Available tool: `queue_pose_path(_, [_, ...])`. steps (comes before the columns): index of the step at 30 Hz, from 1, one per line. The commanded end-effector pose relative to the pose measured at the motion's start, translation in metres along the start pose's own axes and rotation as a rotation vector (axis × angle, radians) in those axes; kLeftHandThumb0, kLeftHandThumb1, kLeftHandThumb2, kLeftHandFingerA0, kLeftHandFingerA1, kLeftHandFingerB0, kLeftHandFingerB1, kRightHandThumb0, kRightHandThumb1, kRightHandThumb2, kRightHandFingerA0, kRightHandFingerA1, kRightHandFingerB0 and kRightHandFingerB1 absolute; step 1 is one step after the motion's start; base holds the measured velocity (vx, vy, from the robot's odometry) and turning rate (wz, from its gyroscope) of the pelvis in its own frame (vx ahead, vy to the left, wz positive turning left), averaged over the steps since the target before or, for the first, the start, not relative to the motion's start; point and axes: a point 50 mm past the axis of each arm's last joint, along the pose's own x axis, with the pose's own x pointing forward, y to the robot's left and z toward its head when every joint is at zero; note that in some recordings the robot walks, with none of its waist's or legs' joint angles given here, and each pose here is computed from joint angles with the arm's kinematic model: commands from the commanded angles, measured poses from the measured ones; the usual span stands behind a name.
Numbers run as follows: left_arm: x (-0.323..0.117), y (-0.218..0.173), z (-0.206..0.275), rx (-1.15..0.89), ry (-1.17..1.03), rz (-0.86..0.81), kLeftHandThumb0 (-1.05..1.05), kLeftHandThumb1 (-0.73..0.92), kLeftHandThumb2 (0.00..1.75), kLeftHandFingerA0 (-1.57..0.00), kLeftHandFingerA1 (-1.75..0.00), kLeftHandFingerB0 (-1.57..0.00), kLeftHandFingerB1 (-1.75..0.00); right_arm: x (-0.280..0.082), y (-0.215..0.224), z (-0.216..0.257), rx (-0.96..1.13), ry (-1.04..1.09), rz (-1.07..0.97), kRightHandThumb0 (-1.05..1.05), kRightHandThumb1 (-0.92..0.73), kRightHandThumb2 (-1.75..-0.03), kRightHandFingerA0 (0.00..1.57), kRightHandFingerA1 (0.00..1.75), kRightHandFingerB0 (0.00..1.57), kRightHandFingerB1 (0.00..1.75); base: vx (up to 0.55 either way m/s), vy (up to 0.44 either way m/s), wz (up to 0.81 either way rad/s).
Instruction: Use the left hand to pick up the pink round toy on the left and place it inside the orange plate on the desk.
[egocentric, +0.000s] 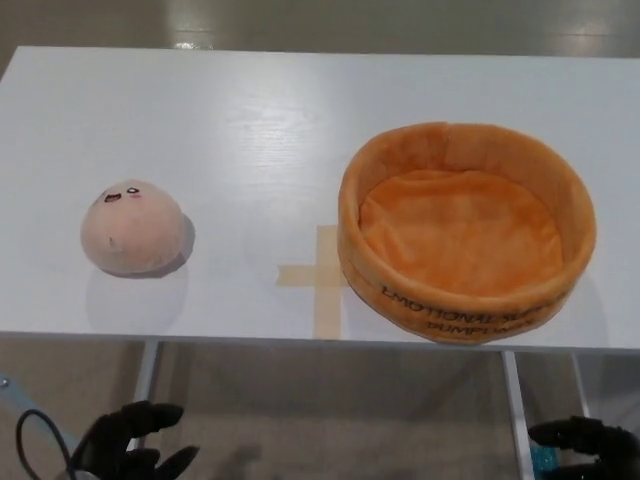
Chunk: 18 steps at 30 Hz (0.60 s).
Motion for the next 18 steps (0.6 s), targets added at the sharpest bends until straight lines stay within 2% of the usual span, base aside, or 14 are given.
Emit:
queue_pose_path(1, [-0.002, 0.001, -0.001, 0.044, -0.046, -0.001, -0.26, 0.63, 0.57, -0.36, -0.4, -0.4, -0.35, -0.002, -0.003, 0.002, -0.021, -0.076, -0.026, -0.11, -0.64, -0.58, 0.6, 0.53, 0.68, 0.5, 0.0, 0.0, 0.0])
queue_pose_path(13, [-0.012, -0.006, -0.023, 0.073, -0.02, -0.038, -0.25, 0.62, 0.58, -0.31, -0.39, -0.35, -0.34, -0.016, 0.006, -0.02, -0.014, -0.04, -0.002, -0.11, -0.64, -0.58, 0.6, 0.54, 0.67, 0.5, 0.0, 0.0, 0.0])
queue_pose_path(14, [-0.014, -0.007, -0.027, 0.061, -0.016, -0.047, -0.22, 0.42, 0.88, -0.21, -0.53, -0.23, -0.51, -0.018, 0.008, -0.023, -0.026, -0.034, 0.004, -0.12, -0.65, -0.59, 0.58, 0.52, 0.66, 0.49, 0.0, 0.0, 0.0])
queue_pose_path(15, [-0.015, -0.007, -0.03, 0.061, -0.013, -0.053, -0.26, 0.62, 0.58, -0.3, -0.39, -0.34, -0.33, -0.019, 0.009, -0.025, -0.031, -0.03, 0.008, -0.12, -0.65, -0.59, 0.59, 0.52, 0.65, 0.49, 0.0, 0.0, 0.0])
queue_pose_path(18, [-0.019, -0.005, -0.033, 0.076, -0.029, -0.092, -0.28, 0.6, 0.58, -0.3, -0.4, -0.31, -0.32, -0.021, 0.011, -0.027, -0.029, -0.031, 0.007, -0.1, -0.65, -0.58, 0.6, 0.52, 0.66, 0.49, 0.0, 0.0, 0.0])
